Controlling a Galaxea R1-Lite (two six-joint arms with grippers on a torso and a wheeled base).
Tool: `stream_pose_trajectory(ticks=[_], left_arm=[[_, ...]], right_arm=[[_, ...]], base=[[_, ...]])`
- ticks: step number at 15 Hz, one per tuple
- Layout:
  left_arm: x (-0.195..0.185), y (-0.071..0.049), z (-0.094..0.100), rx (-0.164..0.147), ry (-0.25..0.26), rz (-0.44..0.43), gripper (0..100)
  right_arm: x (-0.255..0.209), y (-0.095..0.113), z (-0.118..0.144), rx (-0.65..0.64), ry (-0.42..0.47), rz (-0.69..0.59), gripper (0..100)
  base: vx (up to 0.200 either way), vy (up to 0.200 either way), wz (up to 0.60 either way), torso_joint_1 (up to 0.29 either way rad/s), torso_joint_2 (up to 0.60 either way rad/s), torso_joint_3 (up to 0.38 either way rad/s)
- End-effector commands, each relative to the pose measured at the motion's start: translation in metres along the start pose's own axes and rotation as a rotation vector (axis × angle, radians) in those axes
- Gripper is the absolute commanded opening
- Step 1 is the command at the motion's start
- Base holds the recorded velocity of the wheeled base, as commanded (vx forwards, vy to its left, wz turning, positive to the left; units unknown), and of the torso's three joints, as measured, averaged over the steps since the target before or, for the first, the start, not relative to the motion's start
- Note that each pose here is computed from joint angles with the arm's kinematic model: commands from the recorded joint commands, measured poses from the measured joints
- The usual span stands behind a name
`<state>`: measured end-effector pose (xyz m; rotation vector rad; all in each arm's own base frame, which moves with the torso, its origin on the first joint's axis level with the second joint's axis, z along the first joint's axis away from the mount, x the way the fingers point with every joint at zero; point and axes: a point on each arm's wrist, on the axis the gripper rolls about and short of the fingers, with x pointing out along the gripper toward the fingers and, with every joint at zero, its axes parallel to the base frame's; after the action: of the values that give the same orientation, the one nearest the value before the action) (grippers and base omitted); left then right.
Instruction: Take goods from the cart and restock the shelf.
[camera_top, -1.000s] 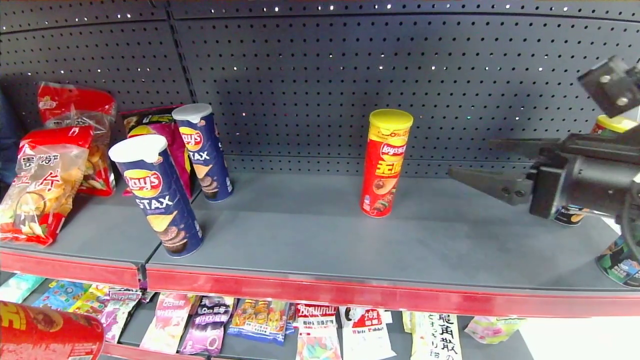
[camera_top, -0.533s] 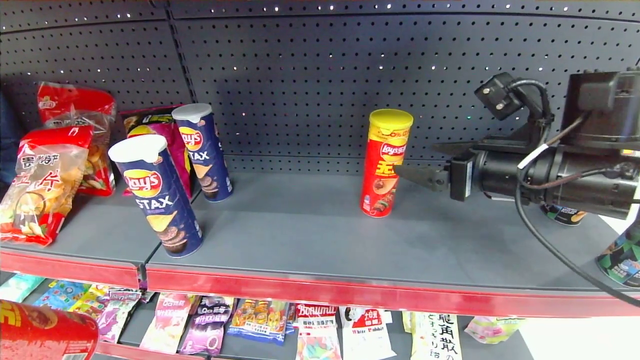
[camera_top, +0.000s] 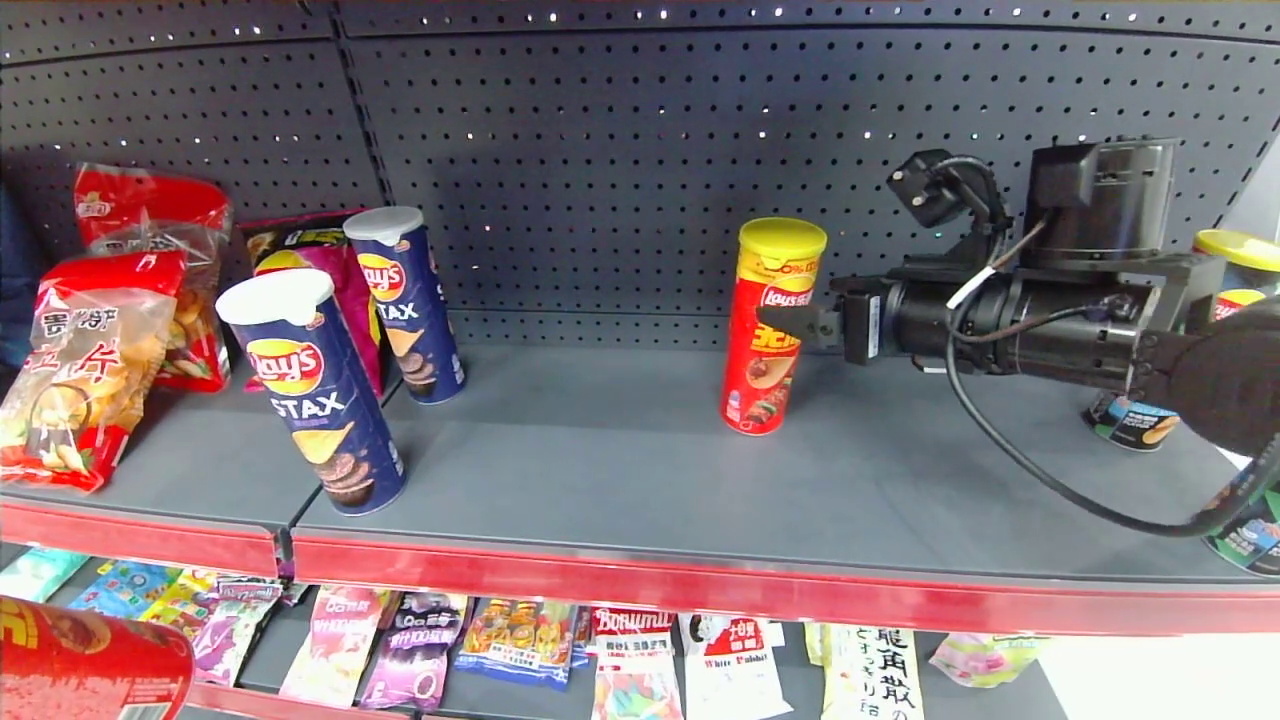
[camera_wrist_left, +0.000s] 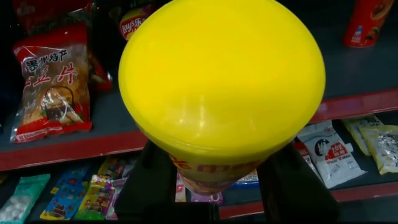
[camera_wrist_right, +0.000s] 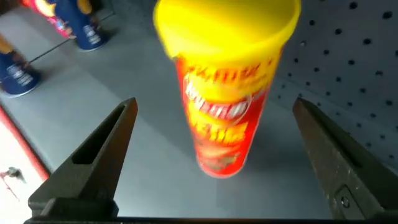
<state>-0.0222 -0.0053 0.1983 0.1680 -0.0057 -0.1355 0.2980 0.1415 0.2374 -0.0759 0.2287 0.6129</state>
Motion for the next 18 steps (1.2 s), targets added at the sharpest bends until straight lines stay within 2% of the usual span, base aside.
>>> stream_pose_trajectory(ticks=[1, 12, 13, 18], left_arm=[[0.000, 0.000, 0.000, -0.001, 0.002, 0.003, 0], [0.002, 0.000, -0.001, -0.002, 0.011, 0.008, 0], [0.002, 0.000, -0.001, -0.002, 0.011, 0.008, 0], [0.002, 0.000, -0.002, -0.003, 0.017, 0.007, 0]], right_arm=[[0.015, -0.003, -0.004, 0.003, 0.016, -0.002, 100], [0.054, -0.011, -0.004, 0.001, 0.011, -0.039, 100], [0.056, -0.011, -0.006, 0.002, 0.015, -0.040, 0], [0.056, -0.006, -0.004, -0.007, -0.011, -0.042, 0]], base=[[0.000, 0.000, 0.00, 0.000, 0.00, 0.000], [0.000, 0.000, 0.00, 0.000, 0.00, 0.000], [0.000, 0.000, 0.00, 0.000, 0.00, 0.000], [0.000, 0.000, 0.00, 0.000, 0.00, 0.000]])
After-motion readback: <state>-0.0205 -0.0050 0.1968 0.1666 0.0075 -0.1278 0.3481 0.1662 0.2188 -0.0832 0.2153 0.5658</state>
